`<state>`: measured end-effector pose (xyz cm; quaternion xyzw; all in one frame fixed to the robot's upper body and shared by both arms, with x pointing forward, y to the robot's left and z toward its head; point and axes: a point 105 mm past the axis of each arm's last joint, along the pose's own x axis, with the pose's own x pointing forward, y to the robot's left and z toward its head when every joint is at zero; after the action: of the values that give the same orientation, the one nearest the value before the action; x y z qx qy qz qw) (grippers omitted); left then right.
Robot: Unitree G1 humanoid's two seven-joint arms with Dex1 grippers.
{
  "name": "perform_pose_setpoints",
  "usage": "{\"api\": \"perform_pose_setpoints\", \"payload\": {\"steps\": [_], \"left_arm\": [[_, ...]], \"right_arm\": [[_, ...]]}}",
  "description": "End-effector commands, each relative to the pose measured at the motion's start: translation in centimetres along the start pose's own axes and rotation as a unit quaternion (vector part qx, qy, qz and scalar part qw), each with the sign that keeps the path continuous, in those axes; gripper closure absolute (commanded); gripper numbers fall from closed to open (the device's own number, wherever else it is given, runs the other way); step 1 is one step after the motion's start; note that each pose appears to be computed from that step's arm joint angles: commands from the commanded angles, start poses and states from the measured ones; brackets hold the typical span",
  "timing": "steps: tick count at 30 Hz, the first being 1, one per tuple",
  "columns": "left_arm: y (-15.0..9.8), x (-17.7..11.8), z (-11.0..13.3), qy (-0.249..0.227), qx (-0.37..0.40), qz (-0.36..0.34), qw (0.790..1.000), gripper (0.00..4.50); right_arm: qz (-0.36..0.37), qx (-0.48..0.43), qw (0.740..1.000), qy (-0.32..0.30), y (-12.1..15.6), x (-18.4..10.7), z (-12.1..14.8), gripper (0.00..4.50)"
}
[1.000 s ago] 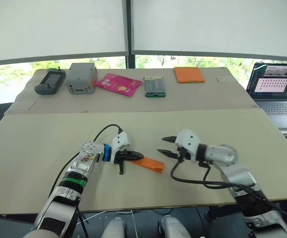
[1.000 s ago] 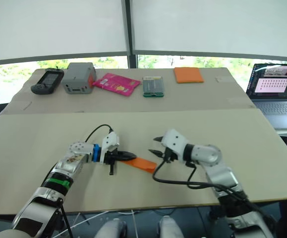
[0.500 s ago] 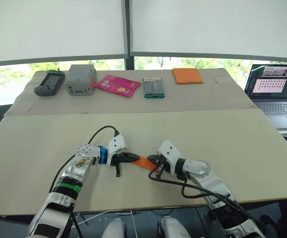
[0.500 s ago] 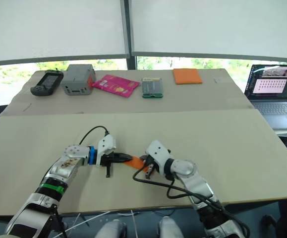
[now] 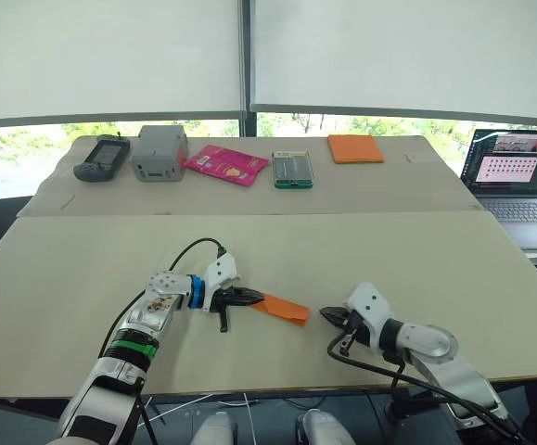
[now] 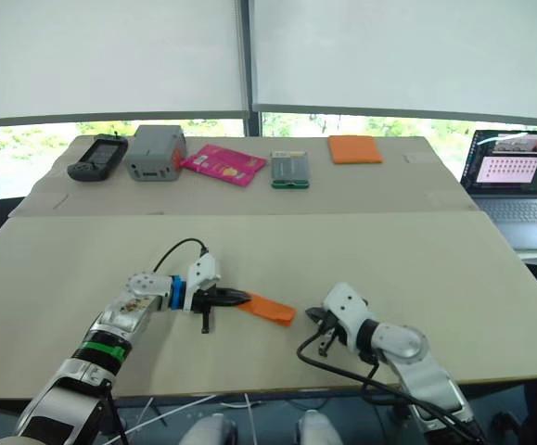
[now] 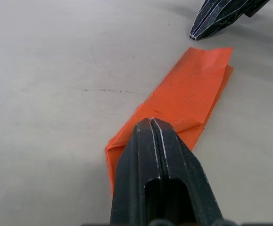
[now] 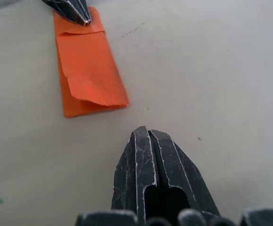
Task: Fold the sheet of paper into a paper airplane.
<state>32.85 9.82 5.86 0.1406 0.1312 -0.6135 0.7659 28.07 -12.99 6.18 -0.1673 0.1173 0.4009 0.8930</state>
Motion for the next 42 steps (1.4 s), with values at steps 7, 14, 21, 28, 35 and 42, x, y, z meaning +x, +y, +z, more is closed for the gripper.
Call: {"api": "perform_pose_setpoints", "payload": {"steps": [7, 14, 21, 28, 35, 42], "left_arm": [[-0.6, 0.5, -1.6, 0.031, -0.019, -0.013, 0.999, 4.5], [-1.6, 1.2, -1.0, 0.014, -0.023, -0.035, 0.999, 4.5], [-1.5, 0.6, -1.4, 0.017, -0.029, -0.03, 0.999, 4.5], [-0.8, -1.9, 2.7, -0.036, -0.043, -0.016, 0.998, 4.5], [-1.5, -6.3, 5.1, -0.015, -0.042, 0.005, 0.999, 4.5], [-2.5, -8.6, 4.5, 0.02, -0.053, 0.061, 0.997, 4.5]], "right_arm": [[0.059, -0.004, 0.994, -0.086, 2.0, 3.1, 5.4, 4.45], [0.078, 0.026, 0.996, -0.022, 3.1, 3.6, 0.8, 4.45], [0.05, 0.067, 0.996, 0.011, 2.0, 0.5, -2.6, 4.45], [0.09, 0.091, 0.983, -0.132, 0.0, -2.4, 6.3, 4.45], [0.187, -0.037, 0.981, -0.024, 2.1, -2.1, 8.8, 4.45], [0.199, -0.068, 0.977, 0.029, 3.9, 1.6, 8.4, 4.45]]}}
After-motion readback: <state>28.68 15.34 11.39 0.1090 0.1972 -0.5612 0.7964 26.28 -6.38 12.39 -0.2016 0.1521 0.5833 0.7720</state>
